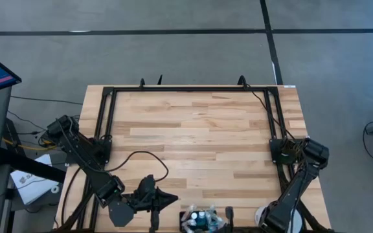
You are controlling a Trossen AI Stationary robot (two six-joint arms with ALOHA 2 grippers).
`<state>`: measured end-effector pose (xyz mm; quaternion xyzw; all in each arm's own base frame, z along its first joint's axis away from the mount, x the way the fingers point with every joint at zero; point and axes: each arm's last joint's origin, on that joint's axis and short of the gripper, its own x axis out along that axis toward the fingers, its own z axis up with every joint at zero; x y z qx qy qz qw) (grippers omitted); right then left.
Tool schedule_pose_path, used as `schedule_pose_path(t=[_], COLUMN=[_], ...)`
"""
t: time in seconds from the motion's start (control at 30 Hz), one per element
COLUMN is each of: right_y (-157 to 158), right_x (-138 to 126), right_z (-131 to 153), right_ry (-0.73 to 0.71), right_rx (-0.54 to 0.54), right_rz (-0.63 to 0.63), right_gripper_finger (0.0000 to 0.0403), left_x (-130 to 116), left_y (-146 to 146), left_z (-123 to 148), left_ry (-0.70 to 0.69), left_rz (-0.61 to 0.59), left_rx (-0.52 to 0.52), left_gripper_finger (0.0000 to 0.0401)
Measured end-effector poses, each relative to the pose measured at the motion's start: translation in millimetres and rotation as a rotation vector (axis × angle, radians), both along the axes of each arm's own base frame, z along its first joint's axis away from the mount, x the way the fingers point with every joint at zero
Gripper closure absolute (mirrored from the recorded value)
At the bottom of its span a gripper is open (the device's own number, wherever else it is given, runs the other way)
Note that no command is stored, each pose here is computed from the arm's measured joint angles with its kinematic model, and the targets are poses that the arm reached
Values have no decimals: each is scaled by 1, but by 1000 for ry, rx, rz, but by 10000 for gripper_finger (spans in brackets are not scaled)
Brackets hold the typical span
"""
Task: Pick & Place toothbrushing station
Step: Put the blue toothbrush into the black mesh organizer
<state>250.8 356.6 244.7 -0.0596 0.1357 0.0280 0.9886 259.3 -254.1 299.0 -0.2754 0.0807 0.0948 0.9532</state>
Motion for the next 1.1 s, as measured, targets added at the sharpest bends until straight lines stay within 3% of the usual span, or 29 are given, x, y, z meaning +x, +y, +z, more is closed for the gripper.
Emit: schedule_pose_path(t=[0.53,0.73,1.1], right_y=[-7,-8,-16], right_x=[12,12,11], right_z=[-2,-2,-13], right_ry=[44,42,113], right_rx=[50,57,87], right_rz=[42,21,-80], right_gripper_finger=[390,390,390], left_x=[1,4,4], left_y=[0,-1,-2], left_z=[1,13,15], left_ry=[-11,-112,-116], left_rz=[4,0,-20], left_rx=[-11,-169,-165], left_gripper_finger=[401,401,400])
